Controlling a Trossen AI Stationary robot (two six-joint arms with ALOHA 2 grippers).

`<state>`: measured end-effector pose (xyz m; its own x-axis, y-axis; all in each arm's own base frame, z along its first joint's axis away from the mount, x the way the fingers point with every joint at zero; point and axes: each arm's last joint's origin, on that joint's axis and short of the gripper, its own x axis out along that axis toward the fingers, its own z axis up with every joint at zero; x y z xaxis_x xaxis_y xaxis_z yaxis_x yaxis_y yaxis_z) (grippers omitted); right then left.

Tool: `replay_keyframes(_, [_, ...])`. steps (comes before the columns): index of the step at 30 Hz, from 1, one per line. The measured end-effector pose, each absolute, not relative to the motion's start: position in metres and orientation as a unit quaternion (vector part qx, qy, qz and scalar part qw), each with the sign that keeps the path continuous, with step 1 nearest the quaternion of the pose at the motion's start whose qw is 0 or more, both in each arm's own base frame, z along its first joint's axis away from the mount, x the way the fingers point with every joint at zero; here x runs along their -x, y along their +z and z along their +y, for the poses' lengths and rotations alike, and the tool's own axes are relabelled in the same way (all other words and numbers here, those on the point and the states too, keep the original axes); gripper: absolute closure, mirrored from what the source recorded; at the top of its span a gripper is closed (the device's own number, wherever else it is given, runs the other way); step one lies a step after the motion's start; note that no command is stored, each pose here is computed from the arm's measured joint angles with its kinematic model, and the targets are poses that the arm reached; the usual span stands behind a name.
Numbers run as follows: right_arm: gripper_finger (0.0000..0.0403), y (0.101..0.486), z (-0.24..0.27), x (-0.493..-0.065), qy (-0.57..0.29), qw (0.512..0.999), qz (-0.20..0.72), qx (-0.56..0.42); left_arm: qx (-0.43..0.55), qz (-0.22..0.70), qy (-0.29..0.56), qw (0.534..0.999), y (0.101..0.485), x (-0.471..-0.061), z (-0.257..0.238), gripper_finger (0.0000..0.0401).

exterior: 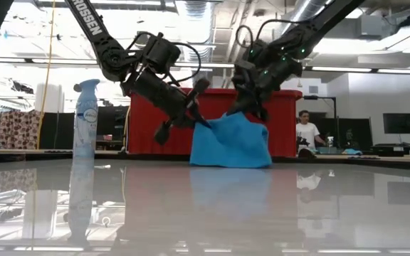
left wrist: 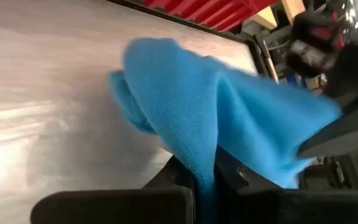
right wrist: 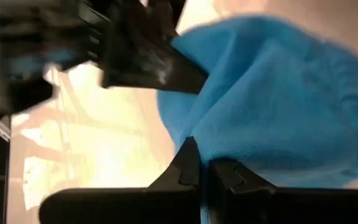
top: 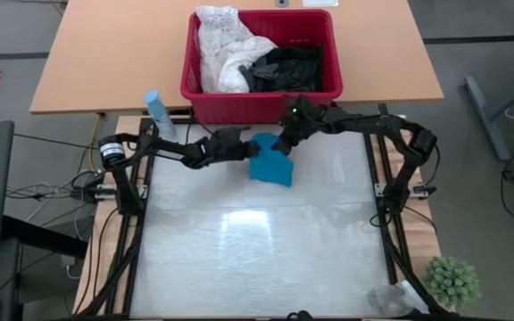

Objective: Fold laundry
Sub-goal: Fold the blue shorts

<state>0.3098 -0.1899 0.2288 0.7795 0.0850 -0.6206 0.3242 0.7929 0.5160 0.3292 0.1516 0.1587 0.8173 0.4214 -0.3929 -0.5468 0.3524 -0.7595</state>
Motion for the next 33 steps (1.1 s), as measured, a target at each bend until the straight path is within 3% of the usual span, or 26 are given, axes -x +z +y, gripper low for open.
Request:
replay_keyframes(14, [0.0379,0.243,-0.220,-0.296,-0.100,0.932,0.271,-0.217,0.261,0.046,0.316,0.911,0.190,-0.305,0.192,0.0401])
replay_keyframes(33, [0.0379,0.252,-0.214,-0.309,-0.102,0.962,0.251,-0.025,-0.044,0.135,0.321,0.936,0.193,-0.297,0.204,0.0401])
